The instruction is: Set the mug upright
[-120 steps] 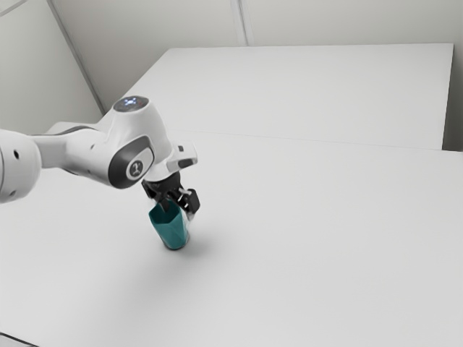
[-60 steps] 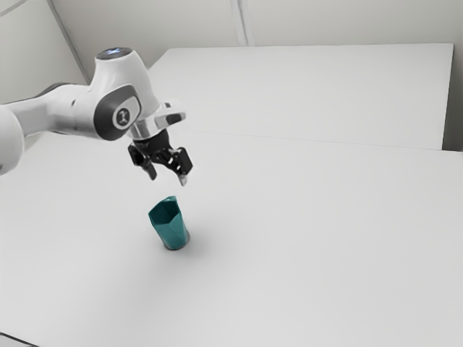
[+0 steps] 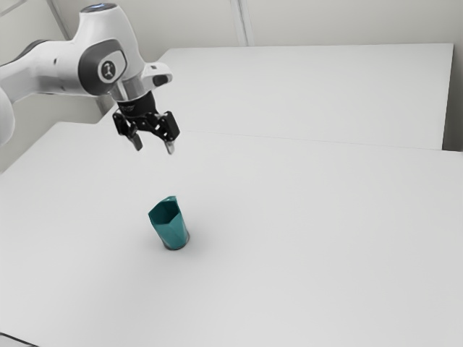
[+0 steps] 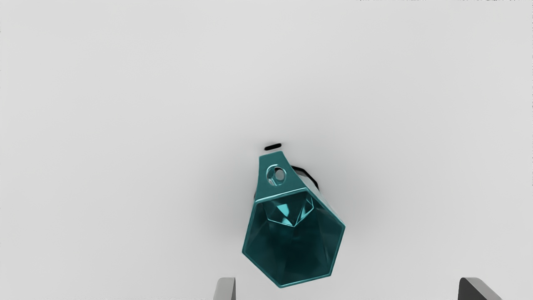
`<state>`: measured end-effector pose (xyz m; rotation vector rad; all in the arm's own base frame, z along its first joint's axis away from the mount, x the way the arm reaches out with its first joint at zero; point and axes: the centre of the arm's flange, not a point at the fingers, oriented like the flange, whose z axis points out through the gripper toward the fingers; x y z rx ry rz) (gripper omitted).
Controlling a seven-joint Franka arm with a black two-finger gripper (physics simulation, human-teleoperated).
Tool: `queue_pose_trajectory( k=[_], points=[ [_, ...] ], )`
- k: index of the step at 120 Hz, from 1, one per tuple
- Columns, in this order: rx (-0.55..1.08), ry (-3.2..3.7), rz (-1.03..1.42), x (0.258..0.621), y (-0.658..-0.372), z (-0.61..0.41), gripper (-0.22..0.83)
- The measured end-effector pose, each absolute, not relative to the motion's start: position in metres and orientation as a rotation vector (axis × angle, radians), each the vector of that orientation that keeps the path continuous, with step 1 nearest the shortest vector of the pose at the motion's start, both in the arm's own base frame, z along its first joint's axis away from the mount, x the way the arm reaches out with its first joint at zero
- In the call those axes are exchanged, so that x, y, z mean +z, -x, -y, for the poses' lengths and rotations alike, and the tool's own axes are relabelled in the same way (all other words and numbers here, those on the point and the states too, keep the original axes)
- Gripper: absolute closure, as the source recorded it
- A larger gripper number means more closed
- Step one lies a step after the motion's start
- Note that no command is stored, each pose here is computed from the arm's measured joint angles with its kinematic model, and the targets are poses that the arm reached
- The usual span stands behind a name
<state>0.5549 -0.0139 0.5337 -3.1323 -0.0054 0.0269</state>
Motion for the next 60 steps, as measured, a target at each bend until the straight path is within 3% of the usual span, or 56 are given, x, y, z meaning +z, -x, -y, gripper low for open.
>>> queue_pose_trajectory(
  k=[60],
  points=[
    [0.047, 3.120, 0.042, 0.601, -0.561, 0.001, 0.02]
  ],
)
